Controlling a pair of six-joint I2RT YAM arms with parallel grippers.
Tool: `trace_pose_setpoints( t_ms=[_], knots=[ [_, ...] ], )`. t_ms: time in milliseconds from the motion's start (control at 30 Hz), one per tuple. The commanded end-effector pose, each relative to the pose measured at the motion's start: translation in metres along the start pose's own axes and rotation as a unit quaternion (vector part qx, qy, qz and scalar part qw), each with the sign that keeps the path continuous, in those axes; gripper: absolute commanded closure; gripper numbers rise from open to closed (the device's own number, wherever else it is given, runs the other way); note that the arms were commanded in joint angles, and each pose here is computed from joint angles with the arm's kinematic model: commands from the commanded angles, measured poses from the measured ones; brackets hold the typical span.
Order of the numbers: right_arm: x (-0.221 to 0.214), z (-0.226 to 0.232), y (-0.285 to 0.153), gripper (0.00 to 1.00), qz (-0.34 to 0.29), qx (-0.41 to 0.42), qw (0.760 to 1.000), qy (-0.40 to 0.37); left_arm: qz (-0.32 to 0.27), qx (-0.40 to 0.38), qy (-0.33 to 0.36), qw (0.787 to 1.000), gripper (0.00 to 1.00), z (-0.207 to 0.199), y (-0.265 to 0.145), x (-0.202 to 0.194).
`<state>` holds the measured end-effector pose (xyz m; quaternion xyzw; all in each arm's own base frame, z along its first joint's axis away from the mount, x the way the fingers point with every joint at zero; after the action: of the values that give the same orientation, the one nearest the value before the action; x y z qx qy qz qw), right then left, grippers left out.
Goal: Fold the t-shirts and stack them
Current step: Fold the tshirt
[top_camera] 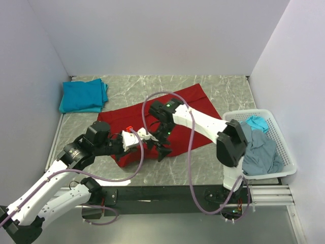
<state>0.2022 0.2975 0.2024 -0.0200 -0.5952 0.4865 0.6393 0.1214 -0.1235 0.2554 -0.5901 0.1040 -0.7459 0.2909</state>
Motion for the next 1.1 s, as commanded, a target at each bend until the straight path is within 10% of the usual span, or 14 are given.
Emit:
trace_pose_setpoints(
  t_ms=[0,567,1067],
  knots=[
    [0.015,0.026,-0.021,0.26,0.002,-0.059,0.998,-0.016,-0.006,0.027,0.015,1.000,1.00,0.007,-0.001,0.005],
    [0.019,0.080,0.036,0.27,0.007,-0.047,0.999,-0.007,-0.010,0.063,0.003,0.998,1.00,0.014,0.002,0.006],
    [-0.011,0.038,-0.041,0.26,-0.047,-0.243,0.966,0.075,-0.035,0.072,0.055,0.995,1.00,0.007,0.007,-0.010]
  ],
)
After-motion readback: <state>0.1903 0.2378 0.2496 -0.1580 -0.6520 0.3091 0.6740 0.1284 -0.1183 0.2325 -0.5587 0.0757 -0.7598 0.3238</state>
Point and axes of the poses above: each gripper's point midway between its finger pads, its own y axis out along the fingers, its own z axis along the line the jaws close on, x = y × z, the point moved 9 cm from there along -y, back along the fingers, and after that the axes turned 11 degrees about y, right-handed, at the moved point
